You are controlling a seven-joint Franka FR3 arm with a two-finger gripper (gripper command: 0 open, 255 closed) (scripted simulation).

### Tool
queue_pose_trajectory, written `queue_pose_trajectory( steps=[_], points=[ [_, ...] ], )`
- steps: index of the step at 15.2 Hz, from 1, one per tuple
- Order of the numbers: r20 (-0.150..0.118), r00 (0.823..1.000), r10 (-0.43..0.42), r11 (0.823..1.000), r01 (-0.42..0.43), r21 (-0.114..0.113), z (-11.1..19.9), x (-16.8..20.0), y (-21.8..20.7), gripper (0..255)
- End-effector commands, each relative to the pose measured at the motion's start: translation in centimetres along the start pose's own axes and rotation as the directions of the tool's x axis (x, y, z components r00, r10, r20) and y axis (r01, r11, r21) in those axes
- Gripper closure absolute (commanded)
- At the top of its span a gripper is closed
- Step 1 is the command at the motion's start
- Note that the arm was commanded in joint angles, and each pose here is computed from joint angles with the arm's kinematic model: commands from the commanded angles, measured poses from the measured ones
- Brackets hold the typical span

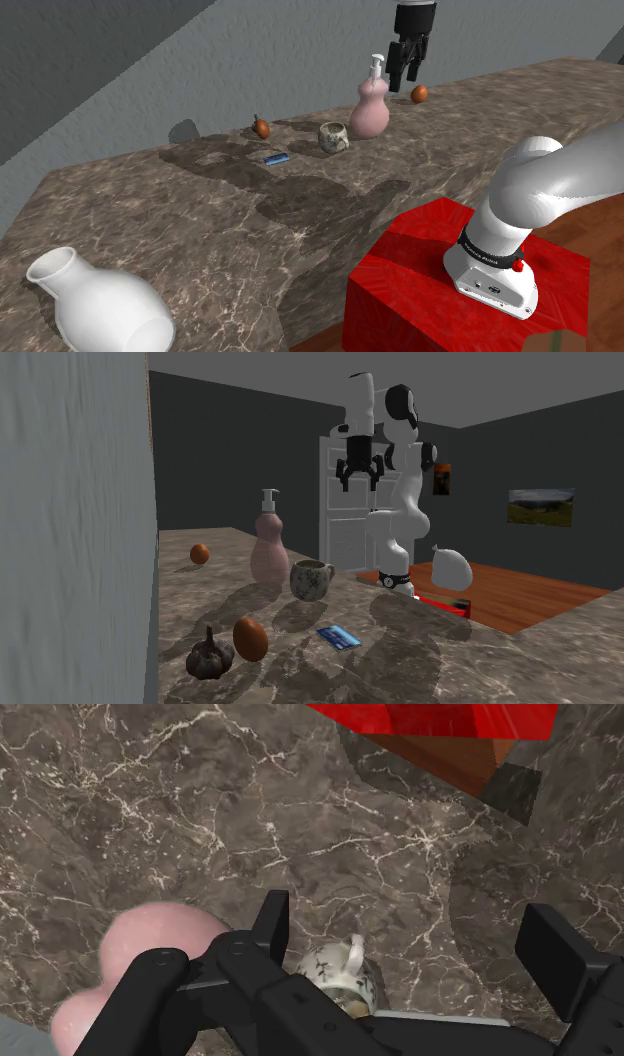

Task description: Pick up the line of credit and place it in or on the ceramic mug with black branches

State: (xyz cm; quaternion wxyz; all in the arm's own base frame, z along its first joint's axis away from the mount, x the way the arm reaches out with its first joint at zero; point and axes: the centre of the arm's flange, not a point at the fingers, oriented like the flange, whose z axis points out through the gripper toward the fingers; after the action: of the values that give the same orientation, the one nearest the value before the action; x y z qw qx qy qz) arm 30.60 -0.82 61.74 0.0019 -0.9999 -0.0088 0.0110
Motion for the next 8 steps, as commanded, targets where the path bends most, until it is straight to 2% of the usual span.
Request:
queue_pose_trajectory(
  steps=[1, 4, 8],
  points=[
    [0.000, 1.000, 0.000, 1.000, 0.000, 0.000, 0.0, 0.0, 0.0, 0],
    [-0.045, 0.995, -0.091, 0.995, 0.092, 0.024, 2.8, 2.1, 1.1, 0],
    [-0.109, 0.972, -0.209, 0.975, 0.215, 0.049, 6.4, 5.2, 2.2, 0]
  ],
)
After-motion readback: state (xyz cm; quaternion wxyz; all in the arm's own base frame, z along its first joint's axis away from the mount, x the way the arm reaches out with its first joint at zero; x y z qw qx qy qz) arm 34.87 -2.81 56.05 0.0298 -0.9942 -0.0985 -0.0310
